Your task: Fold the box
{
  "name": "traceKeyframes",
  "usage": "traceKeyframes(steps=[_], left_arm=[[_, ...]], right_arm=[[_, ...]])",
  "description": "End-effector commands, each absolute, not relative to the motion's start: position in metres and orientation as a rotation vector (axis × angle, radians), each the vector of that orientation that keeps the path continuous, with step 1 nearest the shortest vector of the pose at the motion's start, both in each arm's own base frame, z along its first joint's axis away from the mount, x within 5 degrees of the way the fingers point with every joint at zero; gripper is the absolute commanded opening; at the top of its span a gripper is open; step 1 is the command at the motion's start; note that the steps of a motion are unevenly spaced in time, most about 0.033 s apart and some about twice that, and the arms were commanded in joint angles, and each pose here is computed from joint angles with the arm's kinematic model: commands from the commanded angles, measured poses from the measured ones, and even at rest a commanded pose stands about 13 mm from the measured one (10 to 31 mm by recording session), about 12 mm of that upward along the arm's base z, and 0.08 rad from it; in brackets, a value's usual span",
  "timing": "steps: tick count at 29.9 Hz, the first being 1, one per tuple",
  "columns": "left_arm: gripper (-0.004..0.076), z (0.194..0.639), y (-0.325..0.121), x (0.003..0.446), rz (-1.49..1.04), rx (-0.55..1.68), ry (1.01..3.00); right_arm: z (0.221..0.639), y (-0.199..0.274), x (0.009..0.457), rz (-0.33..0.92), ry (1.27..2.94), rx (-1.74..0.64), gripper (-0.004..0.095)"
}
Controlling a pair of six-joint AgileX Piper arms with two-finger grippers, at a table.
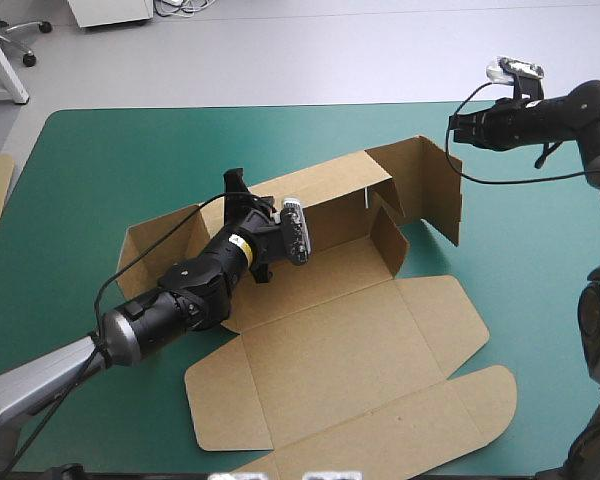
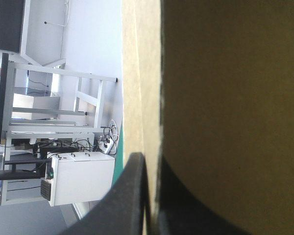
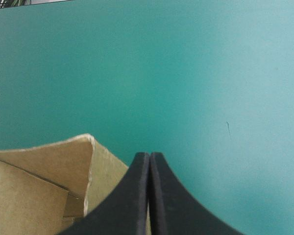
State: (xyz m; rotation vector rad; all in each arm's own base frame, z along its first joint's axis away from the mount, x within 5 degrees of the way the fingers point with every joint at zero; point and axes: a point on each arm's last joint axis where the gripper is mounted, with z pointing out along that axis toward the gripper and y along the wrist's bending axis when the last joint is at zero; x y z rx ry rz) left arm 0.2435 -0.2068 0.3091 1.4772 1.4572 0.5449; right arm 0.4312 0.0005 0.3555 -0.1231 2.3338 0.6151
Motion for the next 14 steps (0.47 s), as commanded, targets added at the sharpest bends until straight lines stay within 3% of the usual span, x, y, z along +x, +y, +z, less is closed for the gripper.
traceKeyframes(steps=[1,8,14], left_arm=[[-0.0014,0.317,-0.215,0.237,0.382,1.420,1.461],[-0.0014,0.318,-0.229,0.225,0.328,1.458,1.407],[-0.0014,0.314,-0.234,0.221,0.288,1.456,1.442]], right_arm=[[0.399,0.003,0.428,0.658,2.209,-0.142,-0.0033],[0.409,0.004,0.434,0.681,2.196,-0.155,-0.0032],[0.394,0.015,0.439,0.774,2.254,-0.177,-0.0032]])
